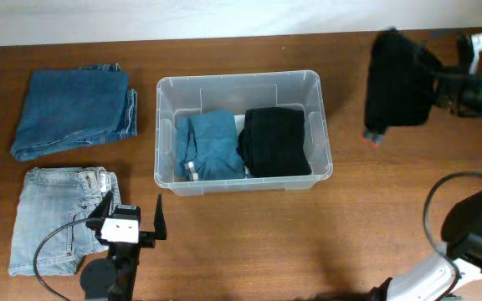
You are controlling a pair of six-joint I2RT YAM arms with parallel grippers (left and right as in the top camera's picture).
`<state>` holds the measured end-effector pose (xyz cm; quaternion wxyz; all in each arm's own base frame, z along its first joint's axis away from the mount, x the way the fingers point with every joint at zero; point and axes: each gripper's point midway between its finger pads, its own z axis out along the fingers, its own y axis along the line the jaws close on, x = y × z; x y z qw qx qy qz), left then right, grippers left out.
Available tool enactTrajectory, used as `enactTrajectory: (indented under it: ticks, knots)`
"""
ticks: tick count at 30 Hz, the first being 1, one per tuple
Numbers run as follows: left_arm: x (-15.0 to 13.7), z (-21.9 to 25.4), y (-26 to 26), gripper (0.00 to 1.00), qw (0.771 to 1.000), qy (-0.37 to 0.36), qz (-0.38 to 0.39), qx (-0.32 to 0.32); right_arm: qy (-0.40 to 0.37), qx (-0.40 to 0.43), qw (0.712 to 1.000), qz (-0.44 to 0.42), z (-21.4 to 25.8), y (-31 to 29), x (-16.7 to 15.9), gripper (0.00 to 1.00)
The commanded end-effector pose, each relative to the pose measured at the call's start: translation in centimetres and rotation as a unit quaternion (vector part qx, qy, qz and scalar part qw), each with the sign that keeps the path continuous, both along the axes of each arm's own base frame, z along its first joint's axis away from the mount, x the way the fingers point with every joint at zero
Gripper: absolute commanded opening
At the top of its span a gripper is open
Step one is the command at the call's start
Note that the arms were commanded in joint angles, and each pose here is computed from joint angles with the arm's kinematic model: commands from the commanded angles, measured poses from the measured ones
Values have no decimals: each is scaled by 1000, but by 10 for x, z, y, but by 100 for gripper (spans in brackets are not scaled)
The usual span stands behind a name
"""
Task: Pack container
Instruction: 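Lift the black garment and carry it left over the bin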
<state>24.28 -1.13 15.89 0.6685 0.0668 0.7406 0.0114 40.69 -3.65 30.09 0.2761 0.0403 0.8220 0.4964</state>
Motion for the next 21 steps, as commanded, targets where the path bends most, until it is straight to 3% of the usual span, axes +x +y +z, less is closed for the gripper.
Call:
enactTrajectory:
  ticks: [1, 9, 14, 21]
  knots:
    - [0, -2, 2, 99, 1000, 0, 5, 8, -53, -16, 998, 37, 64, 51, -17, 4]
    - [0, -2, 2, 99, 1000, 0, 5, 8, 40, -166, 984, 57, 40, 138, -26, 4]
    - [0, -2, 2, 99, 1000, 0, 5, 8, 63, -262, 963, 19, 17, 175, -17, 4]
    - [0, -2, 2, 99, 1000, 0, 5, 8, 23, -270, 961, 52, 10, 260, -12, 4]
